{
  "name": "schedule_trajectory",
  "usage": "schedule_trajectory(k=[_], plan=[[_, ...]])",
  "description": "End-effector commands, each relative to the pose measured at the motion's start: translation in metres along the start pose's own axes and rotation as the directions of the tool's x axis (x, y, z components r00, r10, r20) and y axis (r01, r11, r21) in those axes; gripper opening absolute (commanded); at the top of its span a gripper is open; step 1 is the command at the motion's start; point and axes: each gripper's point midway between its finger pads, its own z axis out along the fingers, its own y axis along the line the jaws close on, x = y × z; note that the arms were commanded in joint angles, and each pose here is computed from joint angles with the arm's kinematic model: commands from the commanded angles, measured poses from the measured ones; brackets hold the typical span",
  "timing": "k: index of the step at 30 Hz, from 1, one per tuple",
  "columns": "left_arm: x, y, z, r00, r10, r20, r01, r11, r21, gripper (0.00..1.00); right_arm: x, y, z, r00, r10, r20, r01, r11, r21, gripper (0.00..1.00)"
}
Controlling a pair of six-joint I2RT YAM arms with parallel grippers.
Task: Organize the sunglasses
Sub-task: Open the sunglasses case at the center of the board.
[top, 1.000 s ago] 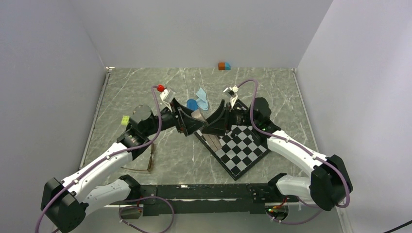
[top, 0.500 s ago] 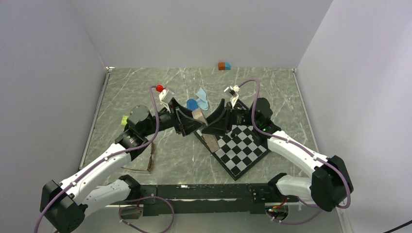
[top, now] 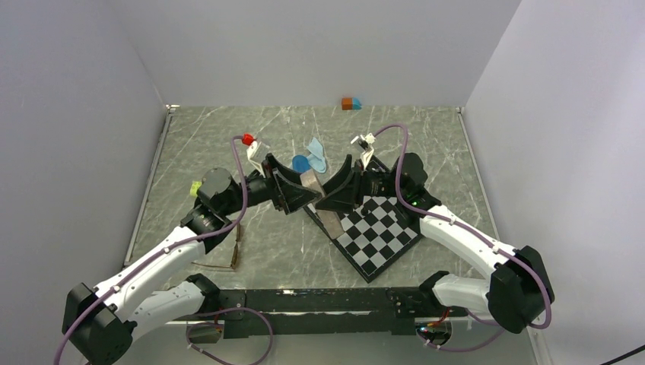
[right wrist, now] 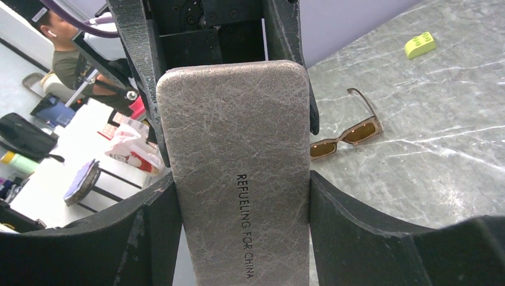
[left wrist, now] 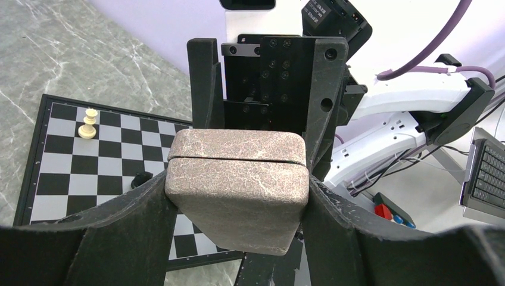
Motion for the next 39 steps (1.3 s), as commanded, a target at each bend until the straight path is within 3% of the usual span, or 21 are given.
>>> schedule_trajectory(k=[1, 14, 17, 18, 19, 21, 22, 27, 32, 39], plan=[[-0.01, -0.017, -0.004, 0.999, 0.023, 0.033, -0.024, 0.999, 0.046, 0.0, -0.024, 0.035, -0.001, 0.987, -0.152, 0.047, 0.156, 0.983, -0.098, 0.5], [-0.002, -0.011, -0.002, 0.998, 0.054, -0.011, -0.054, 0.998, 0.038, 0.0, -0.017, 0.056, -0.007, 0.982, -0.184, 0.034, 0.187, 0.961, -0.205, 0.72], [0.001, -0.008, -0.002, 0.998, 0.055, -0.021, -0.054, 0.998, 0.029, 0.0, -0.017, 0.061, -0.008, 0.98, -0.193, 0.045, 0.198, 0.955, -0.22, 0.71], [0.002, -0.009, -0.003, 0.998, 0.065, -0.023, -0.064, 0.997, 0.041, 0.0, -0.017, 0.062, -0.009, 0.979, -0.197, 0.042, 0.202, 0.953, -0.227, 0.68], [0.005, -0.01, -0.004, 0.996, 0.082, -0.024, -0.081, 0.995, 0.058, 0.0, -0.016, 0.064, -0.009, 0.98, -0.197, 0.032, 0.199, 0.951, -0.235, 0.58], [0.006, -0.009, -0.005, 0.993, 0.113, -0.023, -0.111, 0.992, 0.062, 0.0, -0.017, 0.065, -0.01, 0.981, -0.195, 0.025, 0.195, 0.953, -0.233, 0.17], [0.006, -0.007, -0.006, 0.994, 0.11, -0.023, -0.109, 0.993, 0.05, 0.0, -0.018, 0.064, -0.009, 0.982, -0.188, 0.025, 0.189, 0.957, -0.22, 0.03], [0.013, -0.018, -0.012, 0.977, 0.205, -0.061, -0.193, 0.968, 0.163, 0.0, -0.014, 0.065, -0.012, 0.979, -0.204, -0.002, 0.199, 0.956, -0.217, 0.0], [0.029, 0.005, -0.028, 0.928, 0.352, -0.119, -0.328, 0.927, 0.181, 0.0, -0.006, 0.086, -0.021, 0.972, -0.233, -0.017, 0.217, 0.929, -0.3, 0.0], [0.03, 0.023, -0.03, 0.885, 0.443, -0.142, -0.405, 0.884, 0.232, 0.0, 0.014, 0.084, -0.021, 0.967, -0.235, -0.099, 0.186, 0.916, -0.355, 0.0]])
